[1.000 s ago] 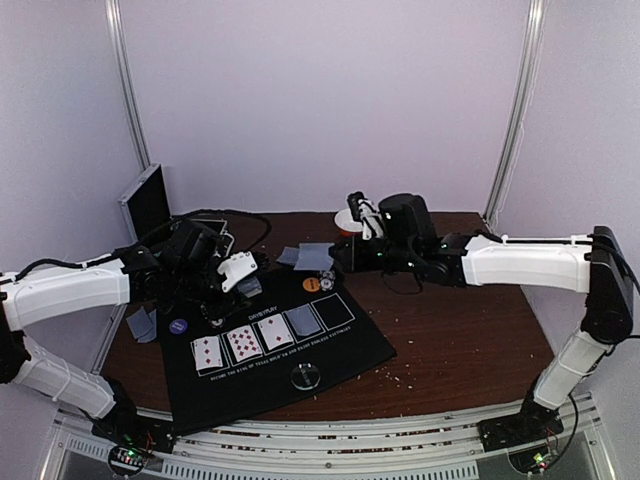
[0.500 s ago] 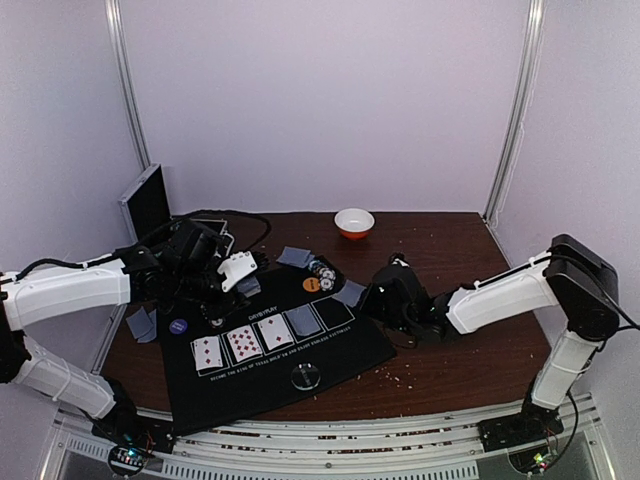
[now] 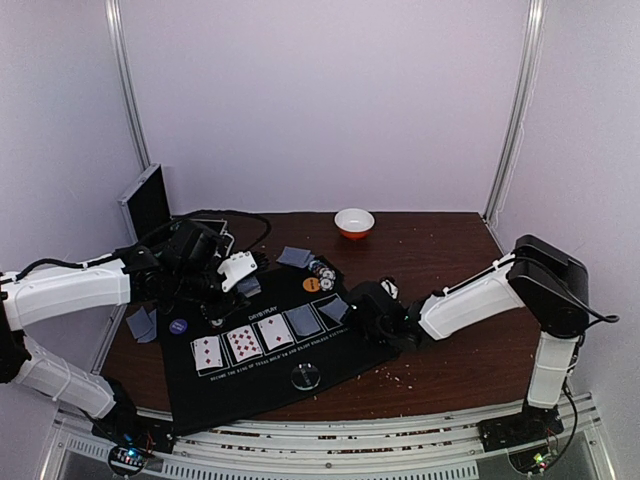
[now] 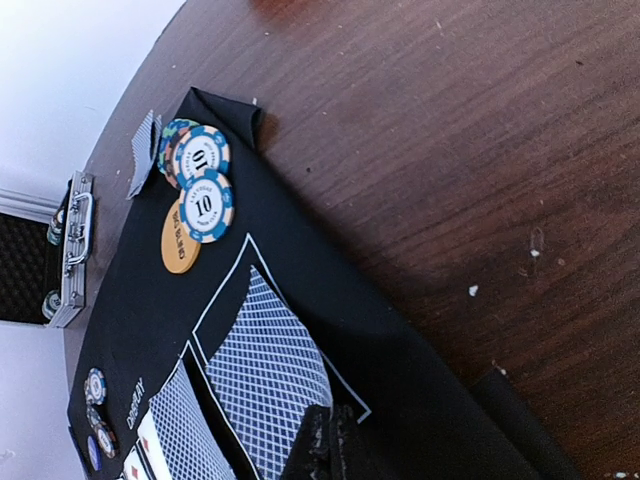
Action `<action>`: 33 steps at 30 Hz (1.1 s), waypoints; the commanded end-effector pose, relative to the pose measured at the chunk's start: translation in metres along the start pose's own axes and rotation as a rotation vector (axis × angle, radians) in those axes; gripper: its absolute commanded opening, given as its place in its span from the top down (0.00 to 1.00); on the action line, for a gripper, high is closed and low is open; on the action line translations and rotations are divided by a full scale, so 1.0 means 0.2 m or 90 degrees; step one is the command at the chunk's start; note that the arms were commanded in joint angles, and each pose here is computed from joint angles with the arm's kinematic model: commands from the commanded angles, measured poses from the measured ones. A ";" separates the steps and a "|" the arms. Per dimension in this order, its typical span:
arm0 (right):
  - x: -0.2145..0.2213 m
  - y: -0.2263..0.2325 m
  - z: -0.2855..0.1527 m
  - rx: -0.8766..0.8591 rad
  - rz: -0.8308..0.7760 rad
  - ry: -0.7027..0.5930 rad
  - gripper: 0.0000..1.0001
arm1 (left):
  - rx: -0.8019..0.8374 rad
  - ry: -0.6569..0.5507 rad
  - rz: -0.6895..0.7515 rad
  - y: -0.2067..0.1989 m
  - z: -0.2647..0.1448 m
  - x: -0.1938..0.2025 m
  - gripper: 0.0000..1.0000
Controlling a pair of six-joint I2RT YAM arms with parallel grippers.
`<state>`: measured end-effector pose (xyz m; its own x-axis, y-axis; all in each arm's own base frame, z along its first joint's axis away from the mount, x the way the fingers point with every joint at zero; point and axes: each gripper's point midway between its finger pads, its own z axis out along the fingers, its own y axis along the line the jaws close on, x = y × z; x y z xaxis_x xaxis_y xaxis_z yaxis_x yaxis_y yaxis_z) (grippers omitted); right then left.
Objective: Distribute texas hold em gaming equipment
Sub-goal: Distribute the poker card in the community card area.
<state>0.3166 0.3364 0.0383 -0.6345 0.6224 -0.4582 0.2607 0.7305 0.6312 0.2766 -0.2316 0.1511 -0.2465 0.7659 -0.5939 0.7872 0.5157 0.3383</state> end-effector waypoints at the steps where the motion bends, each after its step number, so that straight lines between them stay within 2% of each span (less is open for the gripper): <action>1: 0.03 -0.03 0.01 0.011 0.039 0.005 1.00 | -0.016 -0.037 -0.010 0.04 -0.03 -0.09 0.54; 13: 0.08 -0.02 0.06 -0.010 0.153 0.019 1.00 | -0.016 -0.037 -0.010 0.04 -0.03 -0.09 0.53; 22: 0.10 -0.01 0.06 -0.013 0.191 0.012 1.00 | -0.015 -0.038 -0.009 0.04 -0.03 -0.08 0.53; 27: 0.14 0.02 0.06 -0.037 0.198 0.047 0.87 | -0.015 -0.038 -0.009 0.04 -0.03 -0.08 0.53; 33: 0.13 -0.03 0.01 -0.040 0.215 0.052 0.78 | -0.012 -0.037 -0.009 0.04 -0.03 -0.08 0.53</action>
<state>0.3097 0.3579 0.0245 -0.5728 0.8004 -0.1767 0.4076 0.4652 0.7858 0.2766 -0.2316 0.1511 -0.2461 0.7660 -0.5938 0.7875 0.5152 0.3383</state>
